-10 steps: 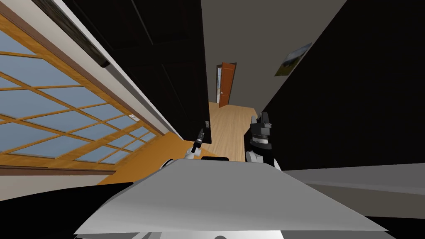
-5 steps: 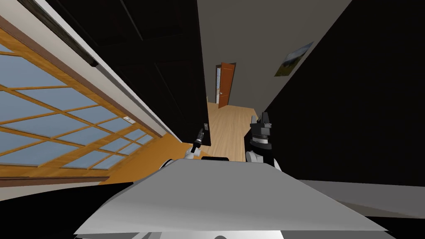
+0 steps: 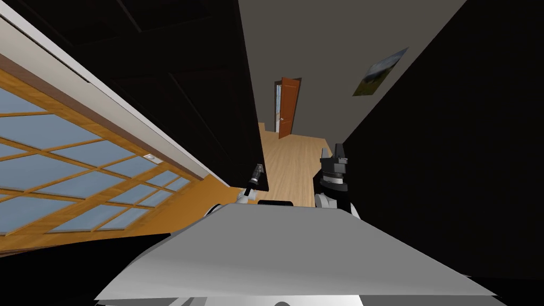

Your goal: Push the door open

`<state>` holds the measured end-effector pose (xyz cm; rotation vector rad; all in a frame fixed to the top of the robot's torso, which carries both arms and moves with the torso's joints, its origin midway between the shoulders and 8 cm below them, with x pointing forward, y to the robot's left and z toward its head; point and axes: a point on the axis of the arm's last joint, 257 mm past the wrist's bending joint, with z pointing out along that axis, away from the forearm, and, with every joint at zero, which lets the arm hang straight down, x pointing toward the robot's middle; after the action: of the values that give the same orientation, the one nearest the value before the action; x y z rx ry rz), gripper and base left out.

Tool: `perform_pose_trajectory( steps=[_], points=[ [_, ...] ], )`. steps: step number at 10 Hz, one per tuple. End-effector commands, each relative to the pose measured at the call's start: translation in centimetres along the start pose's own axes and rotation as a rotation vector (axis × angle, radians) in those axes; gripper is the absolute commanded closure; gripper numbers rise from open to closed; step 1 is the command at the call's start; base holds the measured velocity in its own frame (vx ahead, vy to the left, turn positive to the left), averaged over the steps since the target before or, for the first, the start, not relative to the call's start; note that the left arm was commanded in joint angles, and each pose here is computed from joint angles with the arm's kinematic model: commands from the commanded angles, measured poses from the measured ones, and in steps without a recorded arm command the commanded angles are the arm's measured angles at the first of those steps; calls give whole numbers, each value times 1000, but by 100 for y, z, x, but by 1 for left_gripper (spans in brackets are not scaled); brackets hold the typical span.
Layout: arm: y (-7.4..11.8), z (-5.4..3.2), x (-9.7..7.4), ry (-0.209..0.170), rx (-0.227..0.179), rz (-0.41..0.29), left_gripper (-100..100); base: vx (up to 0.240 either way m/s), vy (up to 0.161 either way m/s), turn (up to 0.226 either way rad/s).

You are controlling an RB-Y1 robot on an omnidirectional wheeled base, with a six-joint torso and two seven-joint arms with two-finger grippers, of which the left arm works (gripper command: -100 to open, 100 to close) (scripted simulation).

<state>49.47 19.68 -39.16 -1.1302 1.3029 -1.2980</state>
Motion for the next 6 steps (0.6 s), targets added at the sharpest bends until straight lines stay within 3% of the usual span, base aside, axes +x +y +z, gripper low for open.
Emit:
perform_pose_trajectory(
  steps=[1,2,3,6],
  points=[
    [-2,-3,4,-3,1,-2,-100,206,-30,-18],
    [4,-7,3,-2,0,-1,-100,87,-19,15],
    [4,-7,3,-2,0,-1,100,-22,3,-10],
    [4,-7,3,-2,0,-1,100,-20,6,-6]
  ],
)
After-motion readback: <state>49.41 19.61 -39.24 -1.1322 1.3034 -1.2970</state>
